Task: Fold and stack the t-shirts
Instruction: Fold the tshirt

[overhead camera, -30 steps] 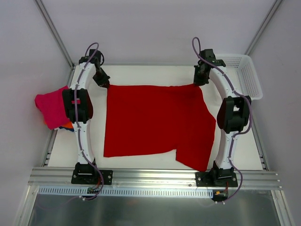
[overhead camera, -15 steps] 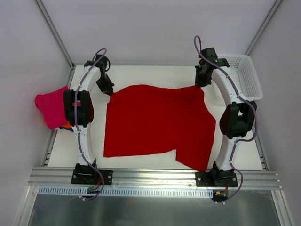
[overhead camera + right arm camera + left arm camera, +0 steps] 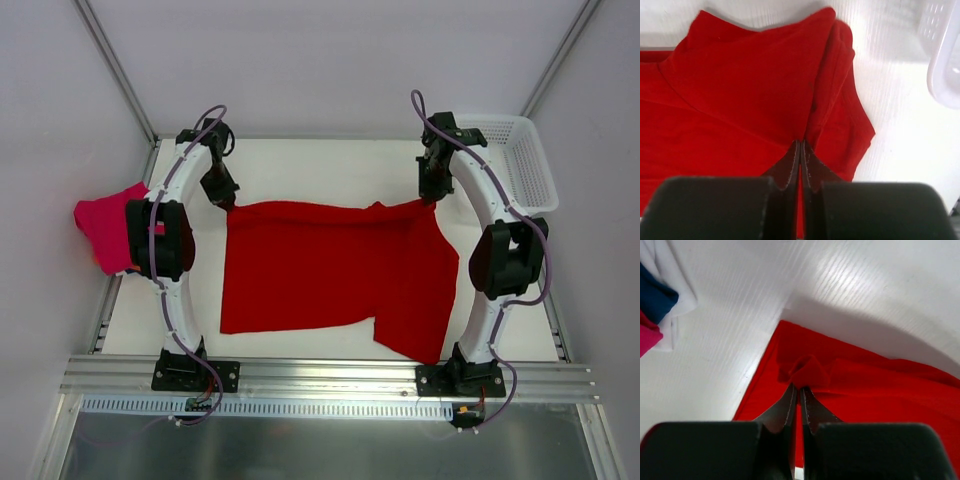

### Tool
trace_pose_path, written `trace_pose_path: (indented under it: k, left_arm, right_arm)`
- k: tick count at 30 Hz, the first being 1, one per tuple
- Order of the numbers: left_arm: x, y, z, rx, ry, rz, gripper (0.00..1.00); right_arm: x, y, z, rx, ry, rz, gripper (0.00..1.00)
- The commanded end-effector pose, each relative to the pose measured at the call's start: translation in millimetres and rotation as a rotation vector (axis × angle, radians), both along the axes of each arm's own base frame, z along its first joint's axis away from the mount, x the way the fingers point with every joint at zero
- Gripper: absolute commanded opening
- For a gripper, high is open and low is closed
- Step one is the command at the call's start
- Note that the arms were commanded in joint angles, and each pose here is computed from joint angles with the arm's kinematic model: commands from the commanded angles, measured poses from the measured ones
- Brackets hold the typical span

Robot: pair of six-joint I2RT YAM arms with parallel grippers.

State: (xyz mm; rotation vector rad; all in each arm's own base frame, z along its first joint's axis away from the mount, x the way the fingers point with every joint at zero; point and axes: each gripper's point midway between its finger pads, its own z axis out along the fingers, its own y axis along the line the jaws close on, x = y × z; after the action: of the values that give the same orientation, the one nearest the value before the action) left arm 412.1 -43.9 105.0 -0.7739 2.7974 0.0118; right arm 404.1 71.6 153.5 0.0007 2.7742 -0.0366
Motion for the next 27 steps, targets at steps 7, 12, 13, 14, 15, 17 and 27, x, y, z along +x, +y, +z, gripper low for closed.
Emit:
trace_pose_path:
  k: [7,12,13,14,15,17,27]
  left_arm:
    - [-41.2,10.9,-2.0,0.075,0.14,-0.007,0.0]
    - [-46.7,11.4,-5.8,0.077,0.174,-0.022,0.0]
    - [-49.2,11.2,-6.8,0.079,0.184,-0.029,0.0]
    - [-50.7,11.6,-6.8,0.084,0.188,-0.03,0.0]
    - [-52.2,11.5,-7.3,0.089,0.192,-0.034,0.0]
    - [-56.0,12.6,-7.6,0.103,0.199,-0.042,0.0]
    - [-73.0,8.1,-14.9,0.114,0.243,-0.077,0.0]
  right_arm:
    - [-42.7,-14.1,8.4,-0.065,0.078,0.006,0.0]
    - [-53.3,-18.2,6.0,-0.083,0.118,0.002,0.0]
    - [-54.3,-19.7,6.2,-0.089,0.123,0.0,0.0]
    - [-56.5,-20.2,5.7,-0.091,0.132,0.0,0.0]
    - [-60.2,-21.7,6.3,-0.097,0.143,-0.004,0.0]
    - [-64.2,-23.5,7.2,-0.104,0.151,-0.008,0.01]
    - [-85.6,-28.2,-4.2,-0.135,0.247,-0.019,0.0]
